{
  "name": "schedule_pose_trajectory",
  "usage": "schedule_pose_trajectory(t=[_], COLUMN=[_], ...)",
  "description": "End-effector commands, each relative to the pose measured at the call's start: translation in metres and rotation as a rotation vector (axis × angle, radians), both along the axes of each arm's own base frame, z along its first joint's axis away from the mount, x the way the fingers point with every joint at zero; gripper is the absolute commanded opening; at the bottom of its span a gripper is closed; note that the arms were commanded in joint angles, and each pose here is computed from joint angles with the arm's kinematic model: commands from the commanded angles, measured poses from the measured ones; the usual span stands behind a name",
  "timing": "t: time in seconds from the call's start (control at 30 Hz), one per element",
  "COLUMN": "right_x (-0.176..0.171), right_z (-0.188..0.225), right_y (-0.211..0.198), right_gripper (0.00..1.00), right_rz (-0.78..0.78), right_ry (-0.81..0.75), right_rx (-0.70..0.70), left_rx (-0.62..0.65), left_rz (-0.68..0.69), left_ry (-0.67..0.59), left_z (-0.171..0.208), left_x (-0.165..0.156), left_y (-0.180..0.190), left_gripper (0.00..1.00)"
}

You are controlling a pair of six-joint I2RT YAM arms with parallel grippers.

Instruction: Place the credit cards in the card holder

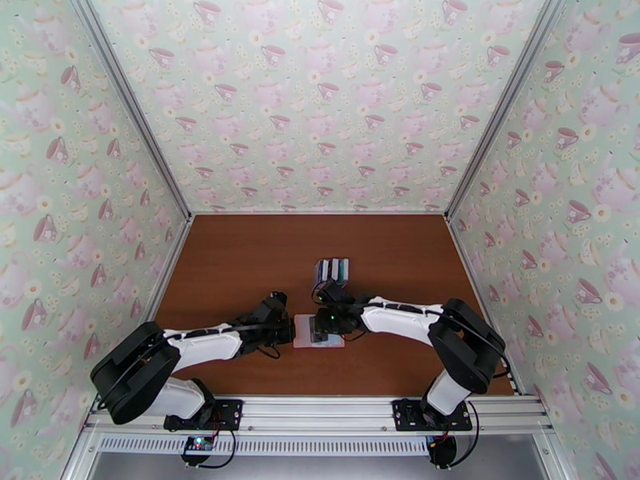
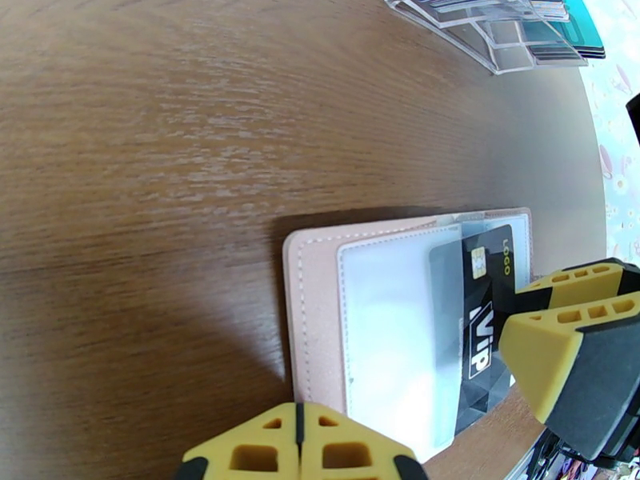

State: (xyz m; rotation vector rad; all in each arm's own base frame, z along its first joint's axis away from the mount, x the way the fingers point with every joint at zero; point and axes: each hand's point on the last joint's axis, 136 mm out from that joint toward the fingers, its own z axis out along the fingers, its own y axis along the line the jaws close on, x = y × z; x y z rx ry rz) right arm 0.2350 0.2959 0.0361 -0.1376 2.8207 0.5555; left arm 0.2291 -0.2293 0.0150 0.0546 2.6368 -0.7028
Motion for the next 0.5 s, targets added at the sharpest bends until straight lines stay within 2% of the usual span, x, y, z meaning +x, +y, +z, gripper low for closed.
schedule_pose_trajectory(t=[0.0,0.47], right_x=[0.0,-0.006], right_z=[0.002,0.001], right_y=[0.013,0.025], right_gripper=[0.35,0.35], right_rz=[0.038,0.054], right_ry=[0.002,0.011], right_rx=[0.013,0.032], left_rx=[0.112,0.111], left_rz=[-0.027,-0.03], left_ry=[0.143,0.146], left_z=[-0.034,-0.035], left_x=[-0.031,-0.032], left_y=[0.019,0.019], left_gripper=[0.0,0.0])
